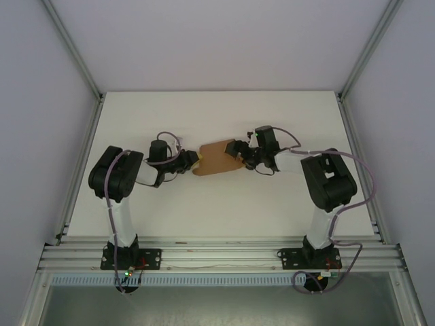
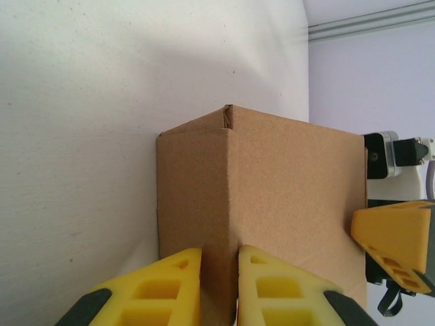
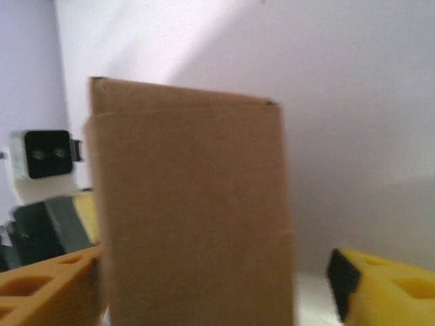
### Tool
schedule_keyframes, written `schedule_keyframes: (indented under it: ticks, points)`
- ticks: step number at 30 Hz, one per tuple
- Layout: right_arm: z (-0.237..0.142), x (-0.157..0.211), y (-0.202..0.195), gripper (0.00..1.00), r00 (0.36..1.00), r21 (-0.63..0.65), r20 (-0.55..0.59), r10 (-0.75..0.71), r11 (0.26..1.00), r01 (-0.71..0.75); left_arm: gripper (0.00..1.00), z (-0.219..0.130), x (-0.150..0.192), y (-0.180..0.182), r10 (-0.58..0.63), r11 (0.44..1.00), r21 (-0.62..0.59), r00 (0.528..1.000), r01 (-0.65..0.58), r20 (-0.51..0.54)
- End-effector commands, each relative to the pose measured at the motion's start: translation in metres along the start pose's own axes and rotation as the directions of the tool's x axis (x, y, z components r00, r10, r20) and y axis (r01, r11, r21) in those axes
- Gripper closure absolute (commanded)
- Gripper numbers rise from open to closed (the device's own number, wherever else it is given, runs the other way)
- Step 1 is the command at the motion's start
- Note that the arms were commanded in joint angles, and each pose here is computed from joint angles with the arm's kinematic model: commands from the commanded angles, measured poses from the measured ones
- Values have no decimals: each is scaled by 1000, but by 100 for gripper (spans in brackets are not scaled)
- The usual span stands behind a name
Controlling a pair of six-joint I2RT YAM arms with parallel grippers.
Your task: Assemble paper box
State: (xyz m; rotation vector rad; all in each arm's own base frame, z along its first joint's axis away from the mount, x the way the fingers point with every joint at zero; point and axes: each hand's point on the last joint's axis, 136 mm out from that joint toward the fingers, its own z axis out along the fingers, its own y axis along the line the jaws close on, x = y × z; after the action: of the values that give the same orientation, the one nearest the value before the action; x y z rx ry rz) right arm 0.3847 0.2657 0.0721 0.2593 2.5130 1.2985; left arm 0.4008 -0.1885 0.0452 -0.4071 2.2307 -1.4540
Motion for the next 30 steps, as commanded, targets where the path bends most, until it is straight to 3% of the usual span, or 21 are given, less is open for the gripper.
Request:
schedule_keyframes:
  ticks: [1, 4, 8, 10, 12, 13, 15, 16, 19, 21, 23, 30]
  points:
    - [-2, -10, 41, 33, 1000, -163, -1, -20, 986, 20, 79, -1, 0, 5, 24, 999, -48, 1000, -24, -3]
    - [-10, -11, 49, 52, 999, -171, 16, -30, 985, 32, 75, -2, -6, -10, 69, 997, -22, 998, -69, 6]
    - [-25, -9, 52, 57, 998, -135, 40, -47, 990, 52, 58, -8, -18, -50, 167, 983, 68, 985, -169, 38]
    - [-34, -7, 52, 57, 998, -107, 55, -42, 993, 48, 34, -15, -23, -70, 240, 966, 85, 969, -245, 63]
    - [-44, -9, 50, 56, 997, -65, 77, -13, 998, 18, 1, -23, -22, -86, 343, 935, 66, 936, -349, 79]
    - [-48, -9, 47, 56, 996, -40, 84, 14, 999, -10, 0, -27, -19, -90, 404, 912, 37, 911, -408, 77]
    - [-59, -10, 36, 57, 990, 52, 96, 104, 993, -109, 0, -33, -12, -95, 560, 828, -76, 826, -555, 62]
    - [-64, -8, 33, 57, 986, 89, 86, 141, 985, -149, 0, -36, -7, -97, 644, 760, -140, 764, -635, 34]
    - [-77, -2, 32, 56, 972, 136, 44, 231, 962, -235, 0, -36, 18, -109, 860, 449, -264, 493, -854, -133]
    - [-84, -1, 32, 56, 951, 140, 21, 307, 941, -307, 0, -36, 38, -116, 917, 290, -221, 336, -931, -213]
    - [-92, 0, 29, 56, 920, 161, -8, 391, 909, -385, 0, -35, 50, -118, 938, 203, -171, 242, -964, -248]
    - [-96, 11, 33, 59, 795, 155, -140, 591, 806, -572, 0, -24, 81, -131, 943, 7, -29, 16, -1000, -332]
